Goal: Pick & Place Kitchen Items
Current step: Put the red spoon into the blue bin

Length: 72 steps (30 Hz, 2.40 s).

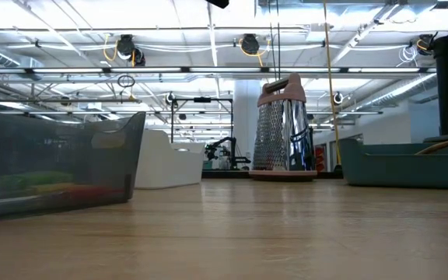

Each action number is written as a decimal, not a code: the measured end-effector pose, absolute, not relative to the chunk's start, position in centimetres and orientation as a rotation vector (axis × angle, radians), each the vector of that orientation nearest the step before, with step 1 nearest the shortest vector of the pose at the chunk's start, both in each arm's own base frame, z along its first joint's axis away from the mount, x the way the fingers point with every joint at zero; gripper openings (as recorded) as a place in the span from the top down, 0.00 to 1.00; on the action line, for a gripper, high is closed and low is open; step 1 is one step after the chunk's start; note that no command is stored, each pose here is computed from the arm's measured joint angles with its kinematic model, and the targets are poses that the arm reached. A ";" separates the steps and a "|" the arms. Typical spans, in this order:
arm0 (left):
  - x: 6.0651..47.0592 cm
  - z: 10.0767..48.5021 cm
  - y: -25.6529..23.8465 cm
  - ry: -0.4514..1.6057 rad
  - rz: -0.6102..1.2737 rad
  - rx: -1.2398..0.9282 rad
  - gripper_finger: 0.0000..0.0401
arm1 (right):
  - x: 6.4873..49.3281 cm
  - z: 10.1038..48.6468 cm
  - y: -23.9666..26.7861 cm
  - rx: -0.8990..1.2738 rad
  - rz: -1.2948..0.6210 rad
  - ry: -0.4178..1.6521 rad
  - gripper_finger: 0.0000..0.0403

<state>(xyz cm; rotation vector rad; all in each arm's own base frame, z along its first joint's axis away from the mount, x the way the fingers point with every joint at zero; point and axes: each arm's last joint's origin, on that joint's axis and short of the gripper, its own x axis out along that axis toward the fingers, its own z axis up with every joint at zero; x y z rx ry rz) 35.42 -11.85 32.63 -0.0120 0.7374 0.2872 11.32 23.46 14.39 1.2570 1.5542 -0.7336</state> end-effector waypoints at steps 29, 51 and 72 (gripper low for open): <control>35.4 32.6 -11.9 0.738 0.286 -0.010 0.76 | 11.3 11.2 20.4 1.091 -0.611 1.228 0.88; 35.4 32.6 -11.8 0.740 0.285 -0.004 0.76 | 16.6 11.1 15.9 0.773 -0.537 1.113 0.86; 35.4 32.6 -11.8 0.742 0.290 -0.012 0.76 | 18.5 11.7 15.0 0.673 -0.383 1.101 0.92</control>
